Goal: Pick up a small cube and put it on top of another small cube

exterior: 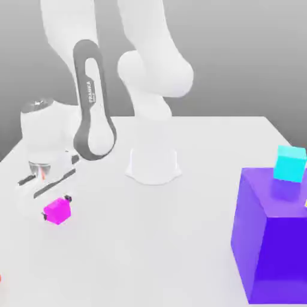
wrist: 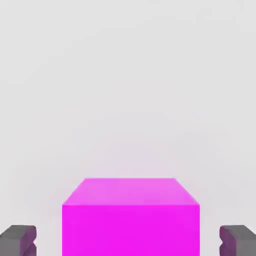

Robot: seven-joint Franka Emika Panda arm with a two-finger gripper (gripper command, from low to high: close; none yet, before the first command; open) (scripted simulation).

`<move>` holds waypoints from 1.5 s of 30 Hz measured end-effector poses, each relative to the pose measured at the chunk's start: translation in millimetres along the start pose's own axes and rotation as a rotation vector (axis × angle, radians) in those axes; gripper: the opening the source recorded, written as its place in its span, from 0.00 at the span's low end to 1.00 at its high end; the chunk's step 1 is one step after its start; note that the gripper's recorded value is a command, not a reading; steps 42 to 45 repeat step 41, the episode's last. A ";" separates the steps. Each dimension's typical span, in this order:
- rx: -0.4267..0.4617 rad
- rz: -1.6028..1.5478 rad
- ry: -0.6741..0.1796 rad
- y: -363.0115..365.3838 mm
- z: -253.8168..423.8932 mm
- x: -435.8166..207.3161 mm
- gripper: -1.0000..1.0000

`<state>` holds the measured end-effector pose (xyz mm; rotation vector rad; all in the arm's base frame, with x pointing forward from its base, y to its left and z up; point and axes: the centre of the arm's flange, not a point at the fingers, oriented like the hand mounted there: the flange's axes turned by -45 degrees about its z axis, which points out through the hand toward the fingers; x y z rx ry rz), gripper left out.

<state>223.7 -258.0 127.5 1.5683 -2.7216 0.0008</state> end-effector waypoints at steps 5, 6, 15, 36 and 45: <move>0.002 0.000 0.000 -0.4 -1.1 0.0 0.00; 0.002 0.000 0.000 -0.9 -7.0 0.3 0.00; 0.009 -0.159 -0.006 -29.4 -82.9 -41.5 0.00; 0.008 -1.680 -0.013 120.3 -297.5 -502.2 0.00; 0.003 -1.748 -0.007 142.3 -275.5 -516.3 1.00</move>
